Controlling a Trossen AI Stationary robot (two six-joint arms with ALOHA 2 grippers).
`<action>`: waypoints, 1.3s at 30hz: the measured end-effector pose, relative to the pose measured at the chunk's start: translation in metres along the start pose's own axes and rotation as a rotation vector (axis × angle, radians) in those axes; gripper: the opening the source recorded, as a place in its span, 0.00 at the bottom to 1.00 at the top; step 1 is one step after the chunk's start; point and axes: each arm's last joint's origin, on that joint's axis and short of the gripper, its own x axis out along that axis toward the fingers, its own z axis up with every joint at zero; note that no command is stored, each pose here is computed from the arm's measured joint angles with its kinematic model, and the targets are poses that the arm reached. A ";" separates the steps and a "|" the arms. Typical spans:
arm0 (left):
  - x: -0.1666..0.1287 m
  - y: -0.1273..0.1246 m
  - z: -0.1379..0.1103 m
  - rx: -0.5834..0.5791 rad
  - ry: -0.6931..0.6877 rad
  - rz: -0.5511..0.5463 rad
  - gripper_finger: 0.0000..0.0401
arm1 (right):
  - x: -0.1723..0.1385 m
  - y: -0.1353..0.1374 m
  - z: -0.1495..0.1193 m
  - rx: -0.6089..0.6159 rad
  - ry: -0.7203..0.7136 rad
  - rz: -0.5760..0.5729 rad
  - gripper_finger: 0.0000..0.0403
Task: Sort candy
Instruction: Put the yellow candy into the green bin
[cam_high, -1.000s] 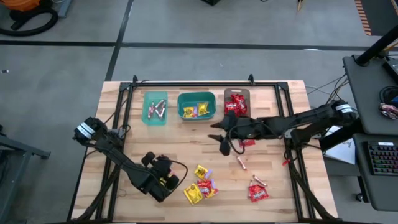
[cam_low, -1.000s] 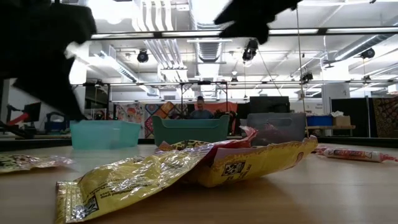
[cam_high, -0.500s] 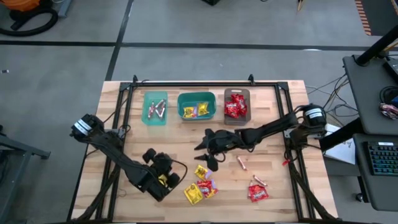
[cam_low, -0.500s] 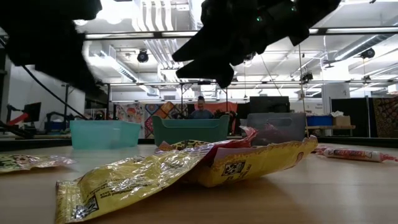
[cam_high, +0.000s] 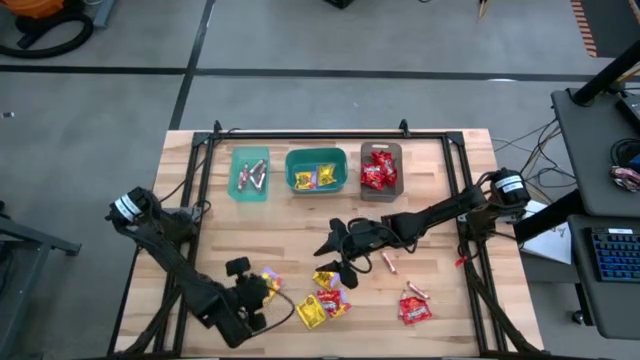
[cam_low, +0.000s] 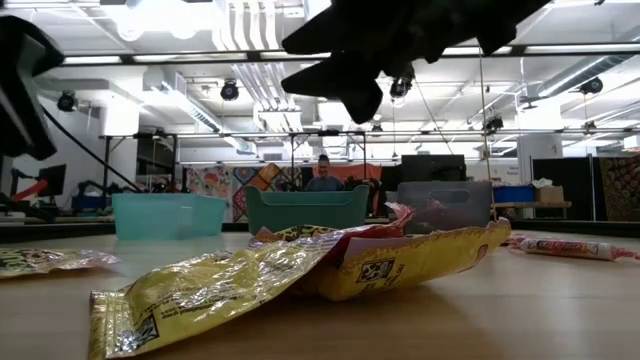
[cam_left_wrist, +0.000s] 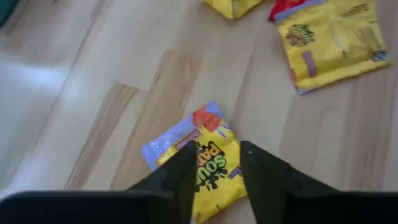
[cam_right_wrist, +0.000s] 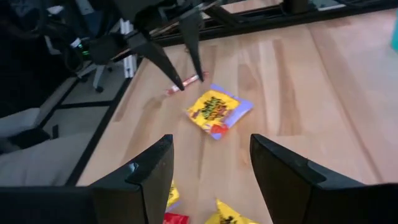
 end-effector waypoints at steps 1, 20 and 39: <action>-0.002 -0.001 -0.004 0.005 -0.016 0.003 0.31 | 0.000 0.002 -0.001 -0.003 0.001 0.006 0.50; 0.040 0.024 -0.071 -0.141 -0.155 -0.002 0.40 | 0.001 0.018 -0.004 0.015 -0.005 0.016 0.50; 0.049 0.030 -0.080 -0.160 -0.174 -0.030 0.02 | 0.003 0.023 -0.008 0.000 0.000 0.006 0.50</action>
